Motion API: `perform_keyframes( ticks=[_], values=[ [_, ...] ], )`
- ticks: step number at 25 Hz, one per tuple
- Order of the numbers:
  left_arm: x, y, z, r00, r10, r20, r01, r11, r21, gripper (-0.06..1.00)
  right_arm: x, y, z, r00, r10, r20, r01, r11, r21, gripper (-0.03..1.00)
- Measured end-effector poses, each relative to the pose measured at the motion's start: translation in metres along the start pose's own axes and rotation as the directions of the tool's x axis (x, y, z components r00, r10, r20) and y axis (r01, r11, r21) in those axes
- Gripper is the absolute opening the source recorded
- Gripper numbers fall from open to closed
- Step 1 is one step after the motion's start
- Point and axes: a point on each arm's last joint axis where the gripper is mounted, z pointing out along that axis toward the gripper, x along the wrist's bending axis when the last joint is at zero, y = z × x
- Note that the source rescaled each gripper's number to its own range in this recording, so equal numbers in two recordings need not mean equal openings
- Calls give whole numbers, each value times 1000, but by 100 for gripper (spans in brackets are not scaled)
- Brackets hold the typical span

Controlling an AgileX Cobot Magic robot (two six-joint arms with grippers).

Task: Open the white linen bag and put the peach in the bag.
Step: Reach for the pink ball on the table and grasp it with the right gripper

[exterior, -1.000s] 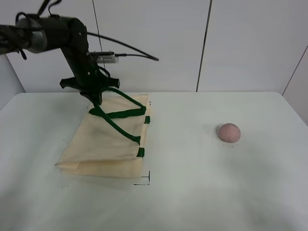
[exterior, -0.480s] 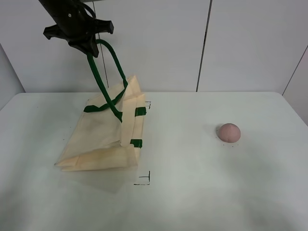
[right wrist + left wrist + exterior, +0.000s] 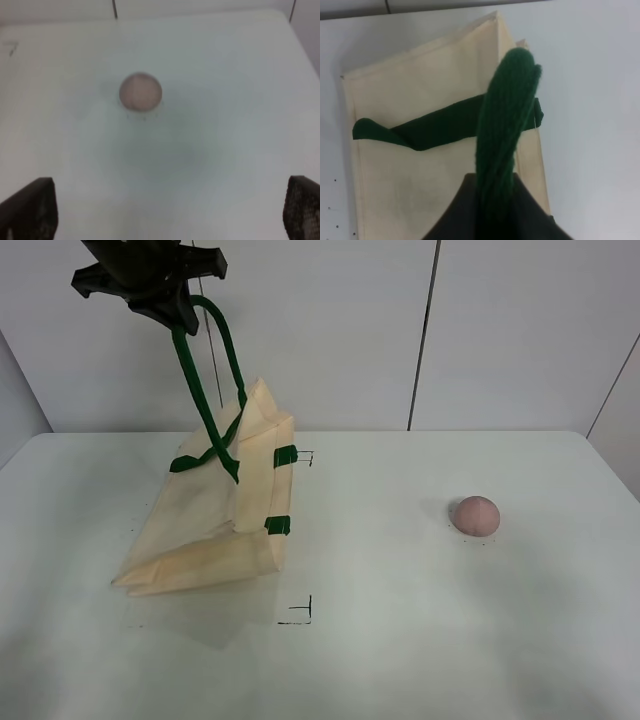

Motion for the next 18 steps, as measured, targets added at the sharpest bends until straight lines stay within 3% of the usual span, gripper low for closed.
perform_keyframes(
  ticks=[6,11,14,18],
  values=[
    [0,0,-6,1000,2,4,-2,1000,-12,0,1,45,57,1000,6,5,-7,971,241,100],
    [-2,0,-6,1000,-2,20,2,1000,-9,0,1,79,134,1000,-22,-1,21,906,423,100],
    [-3,-1,-6,1000,-5,30,5,1000,-7,0,1,94,194,999,-35,-9,35,843,537,100],
    [-3,-1,-6,1000,-5,30,5,1000,-7,0,5,113,262,999,-40,-24,46,790,612,100]
  ],
)
